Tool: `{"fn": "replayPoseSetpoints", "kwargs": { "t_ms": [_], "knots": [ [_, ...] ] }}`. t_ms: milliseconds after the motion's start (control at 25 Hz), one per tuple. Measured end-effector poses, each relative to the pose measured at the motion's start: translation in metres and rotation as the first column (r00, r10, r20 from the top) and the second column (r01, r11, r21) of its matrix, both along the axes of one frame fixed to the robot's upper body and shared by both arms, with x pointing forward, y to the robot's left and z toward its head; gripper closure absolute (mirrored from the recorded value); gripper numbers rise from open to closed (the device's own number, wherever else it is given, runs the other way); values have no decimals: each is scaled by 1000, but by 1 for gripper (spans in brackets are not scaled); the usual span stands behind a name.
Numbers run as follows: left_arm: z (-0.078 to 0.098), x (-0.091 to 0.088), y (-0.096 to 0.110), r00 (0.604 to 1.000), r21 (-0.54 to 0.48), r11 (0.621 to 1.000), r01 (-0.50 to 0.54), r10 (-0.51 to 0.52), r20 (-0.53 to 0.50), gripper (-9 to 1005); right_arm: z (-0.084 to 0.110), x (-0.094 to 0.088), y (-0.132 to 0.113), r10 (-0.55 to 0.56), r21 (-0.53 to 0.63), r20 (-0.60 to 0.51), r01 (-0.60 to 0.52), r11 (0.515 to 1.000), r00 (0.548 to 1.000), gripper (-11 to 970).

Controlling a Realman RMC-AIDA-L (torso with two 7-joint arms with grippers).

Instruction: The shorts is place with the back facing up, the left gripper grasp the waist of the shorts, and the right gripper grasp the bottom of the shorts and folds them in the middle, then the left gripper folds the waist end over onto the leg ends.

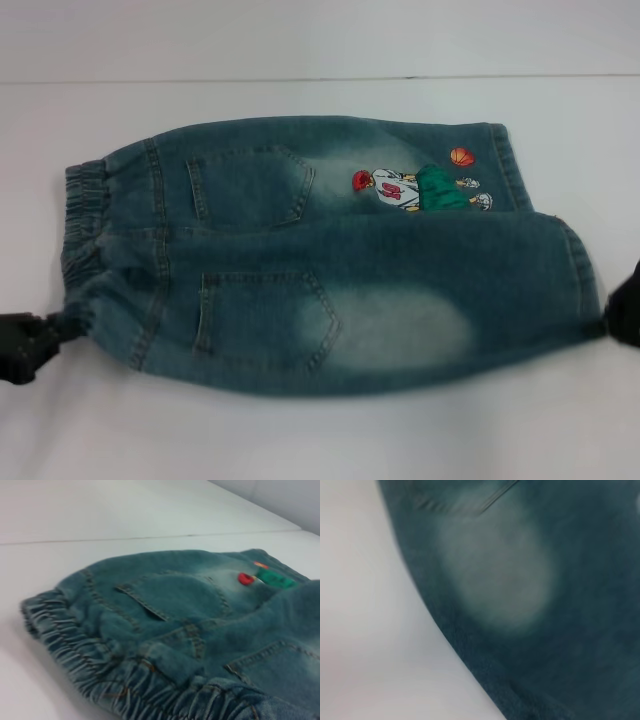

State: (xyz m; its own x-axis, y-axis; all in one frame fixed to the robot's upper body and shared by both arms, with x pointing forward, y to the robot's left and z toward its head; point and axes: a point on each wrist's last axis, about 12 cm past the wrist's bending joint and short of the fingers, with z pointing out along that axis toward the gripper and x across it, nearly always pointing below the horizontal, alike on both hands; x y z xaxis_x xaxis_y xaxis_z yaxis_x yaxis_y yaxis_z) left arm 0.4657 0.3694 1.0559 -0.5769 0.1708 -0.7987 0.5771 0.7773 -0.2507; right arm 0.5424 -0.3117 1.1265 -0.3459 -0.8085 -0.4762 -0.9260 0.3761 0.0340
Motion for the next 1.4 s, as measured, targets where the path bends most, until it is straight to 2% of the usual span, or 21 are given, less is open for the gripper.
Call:
{"fn": "replayPoseSetpoints", "kwargs": {
  "t_ms": [160,280,440,640,1160,1400],
  "knots": [
    [5,2,7,998,-25,998,-55,55,3,906,11,7,-12,-87,112,126,73,991,988,935],
    [8,9,6,997,-43,996,-76,76,2,906,13,14,-12,-151,174,181,120,978,972,928],
    [15,21,5,995,-70,992,-103,104,9,906,14,23,-9,-239,252,208,184,950,948,918],
    [24,36,2,990,-91,987,-130,134,42,907,11,40,-9,-378,324,235,294,899,896,906],
    [30,93,-20,967,-71,973,-222,229,110,907,-7,87,12,-522,347,317,416,841,792,875],
    [27,113,-31,960,-27,967,-254,255,119,907,-13,105,28,-528,309,372,435,846,763,861]
  ]
}}
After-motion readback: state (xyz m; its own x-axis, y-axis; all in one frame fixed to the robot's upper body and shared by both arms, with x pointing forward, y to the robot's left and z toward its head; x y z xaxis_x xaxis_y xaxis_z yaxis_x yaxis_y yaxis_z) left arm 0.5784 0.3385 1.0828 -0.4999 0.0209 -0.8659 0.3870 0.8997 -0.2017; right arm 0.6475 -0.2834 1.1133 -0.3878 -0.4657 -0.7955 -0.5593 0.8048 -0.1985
